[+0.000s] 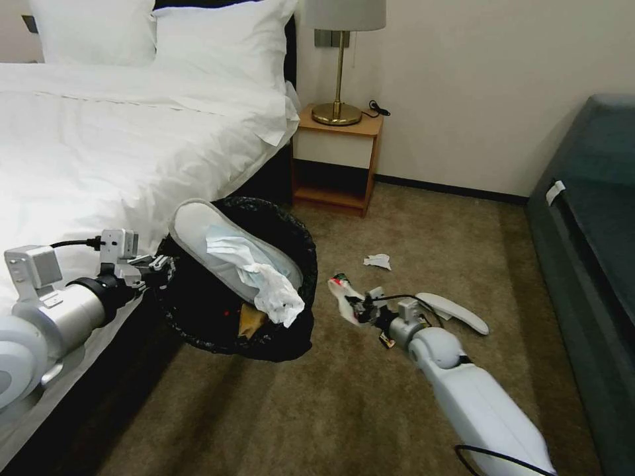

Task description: Pick up the trash bin, then pick up the garbage on the floor and place it into the trash bin.

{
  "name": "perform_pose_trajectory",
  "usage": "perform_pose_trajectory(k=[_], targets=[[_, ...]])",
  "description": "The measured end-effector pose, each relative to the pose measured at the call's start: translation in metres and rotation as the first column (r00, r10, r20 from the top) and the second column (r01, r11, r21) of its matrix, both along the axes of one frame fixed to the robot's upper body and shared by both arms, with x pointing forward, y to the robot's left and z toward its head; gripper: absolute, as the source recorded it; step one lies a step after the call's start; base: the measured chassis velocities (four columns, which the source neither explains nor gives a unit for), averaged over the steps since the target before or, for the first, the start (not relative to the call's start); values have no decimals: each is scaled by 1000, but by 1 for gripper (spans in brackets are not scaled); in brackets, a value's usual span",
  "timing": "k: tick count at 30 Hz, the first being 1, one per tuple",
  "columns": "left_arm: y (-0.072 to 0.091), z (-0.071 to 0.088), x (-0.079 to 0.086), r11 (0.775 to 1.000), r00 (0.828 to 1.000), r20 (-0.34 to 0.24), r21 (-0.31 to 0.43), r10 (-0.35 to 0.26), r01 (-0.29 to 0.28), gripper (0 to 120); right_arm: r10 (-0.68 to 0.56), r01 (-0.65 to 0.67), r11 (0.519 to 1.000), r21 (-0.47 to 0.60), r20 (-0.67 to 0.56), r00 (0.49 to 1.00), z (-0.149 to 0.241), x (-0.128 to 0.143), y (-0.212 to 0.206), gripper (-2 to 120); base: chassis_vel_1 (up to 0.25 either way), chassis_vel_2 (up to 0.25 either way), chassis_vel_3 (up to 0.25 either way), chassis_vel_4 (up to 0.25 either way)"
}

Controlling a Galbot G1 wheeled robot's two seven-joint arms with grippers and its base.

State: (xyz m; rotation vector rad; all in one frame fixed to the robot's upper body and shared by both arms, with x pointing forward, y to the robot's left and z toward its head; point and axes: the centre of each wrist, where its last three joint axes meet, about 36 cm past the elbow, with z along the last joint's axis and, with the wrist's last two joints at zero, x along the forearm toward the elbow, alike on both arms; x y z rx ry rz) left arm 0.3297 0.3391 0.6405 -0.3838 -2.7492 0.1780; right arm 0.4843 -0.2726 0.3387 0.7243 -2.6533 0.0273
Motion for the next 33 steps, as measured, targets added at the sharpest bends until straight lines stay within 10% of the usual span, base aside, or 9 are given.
perform_pose_trajectory(k=[15, 21, 33], targets=[[-4, -15, 4, 1000, 999, -45, 19, -8, 9, 2, -82, 78, 997, 28, 257, 963, 163, -30, -52, 0, 0, 0, 0, 0], [-17, -28, 9, 995, 991, -102, 30, -87, 91, 2, 78, -170, 971, 167, 448, 890, 283, -47, -21, 0, 0, 0, 0, 0], [-48, -41, 23, 985, 977, -122, -1, -174, 175, 2, 307, -392, 906, 162, 387, 869, 284, -75, 44, 0, 0, 0, 0, 0]])
